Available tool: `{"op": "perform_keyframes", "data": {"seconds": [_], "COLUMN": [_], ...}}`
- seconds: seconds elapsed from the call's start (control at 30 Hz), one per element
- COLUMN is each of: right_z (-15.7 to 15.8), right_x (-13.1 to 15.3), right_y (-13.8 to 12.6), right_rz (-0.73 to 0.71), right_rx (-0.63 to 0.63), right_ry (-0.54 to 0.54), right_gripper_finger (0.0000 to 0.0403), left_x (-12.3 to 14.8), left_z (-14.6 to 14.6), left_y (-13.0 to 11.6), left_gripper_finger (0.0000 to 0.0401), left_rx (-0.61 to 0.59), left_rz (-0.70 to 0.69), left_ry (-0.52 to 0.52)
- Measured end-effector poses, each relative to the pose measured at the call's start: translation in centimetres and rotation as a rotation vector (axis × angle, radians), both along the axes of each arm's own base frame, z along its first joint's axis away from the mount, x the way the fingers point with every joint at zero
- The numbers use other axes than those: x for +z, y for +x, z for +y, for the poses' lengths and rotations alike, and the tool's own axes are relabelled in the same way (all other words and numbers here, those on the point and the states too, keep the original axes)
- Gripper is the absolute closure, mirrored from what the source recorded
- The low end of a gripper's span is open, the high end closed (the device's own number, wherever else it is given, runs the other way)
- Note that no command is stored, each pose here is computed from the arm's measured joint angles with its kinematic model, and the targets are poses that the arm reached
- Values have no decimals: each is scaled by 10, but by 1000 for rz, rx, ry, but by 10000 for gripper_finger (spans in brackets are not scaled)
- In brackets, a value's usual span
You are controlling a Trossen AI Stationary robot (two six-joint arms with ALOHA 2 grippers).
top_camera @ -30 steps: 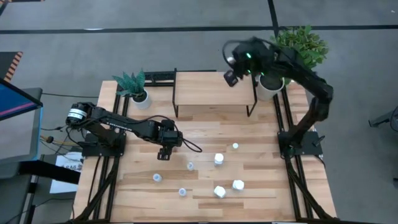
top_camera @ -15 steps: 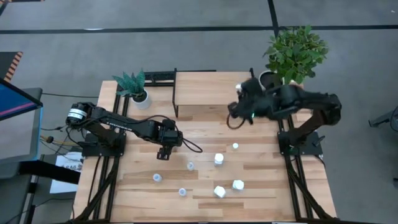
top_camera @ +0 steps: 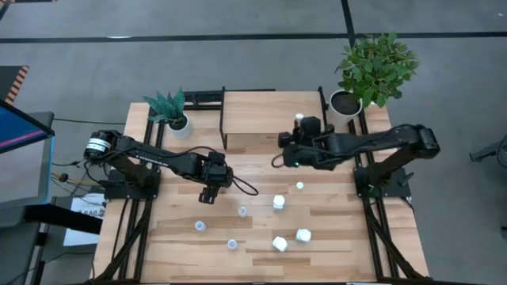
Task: Pick and place medicine bottles onto shelf by color
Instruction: Put the pink pill bottle on the shelf
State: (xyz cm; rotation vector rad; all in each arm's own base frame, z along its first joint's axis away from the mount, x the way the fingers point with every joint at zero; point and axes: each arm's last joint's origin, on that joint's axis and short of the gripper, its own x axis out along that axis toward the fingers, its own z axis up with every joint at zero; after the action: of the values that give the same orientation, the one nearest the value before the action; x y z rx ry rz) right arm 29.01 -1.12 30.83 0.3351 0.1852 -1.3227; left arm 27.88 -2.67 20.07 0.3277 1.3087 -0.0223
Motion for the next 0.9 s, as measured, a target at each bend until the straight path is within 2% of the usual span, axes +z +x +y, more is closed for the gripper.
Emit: {"op": "perform_keyframes", "data": {"seconds": [0.2, 0.3, 0.53, 0.9], "right_z": [-44, -66, -106, -116], "right_x": [-39, -50, -72, -99], "right_y": [25, 41, 62, 76], "right_rz": [8, 5, 69, 66], "right_rx": [-107, -131, -171, -202], "right_ry": [-55, -84, -139, -154], "right_gripper_finger": [346, 346, 346, 345], "left_x": [0, 1, 1, 1], "left_z": [0, 0, 0, 0], "left_y": [2, 2, 3, 4], "left_gripper_finger": [109, 109, 109, 109], "left_rx": [-15, -32, -35, -28], "left_rz": [-17, -21, -29, -37], "left_ry": [2, 6, 8, 36]}}
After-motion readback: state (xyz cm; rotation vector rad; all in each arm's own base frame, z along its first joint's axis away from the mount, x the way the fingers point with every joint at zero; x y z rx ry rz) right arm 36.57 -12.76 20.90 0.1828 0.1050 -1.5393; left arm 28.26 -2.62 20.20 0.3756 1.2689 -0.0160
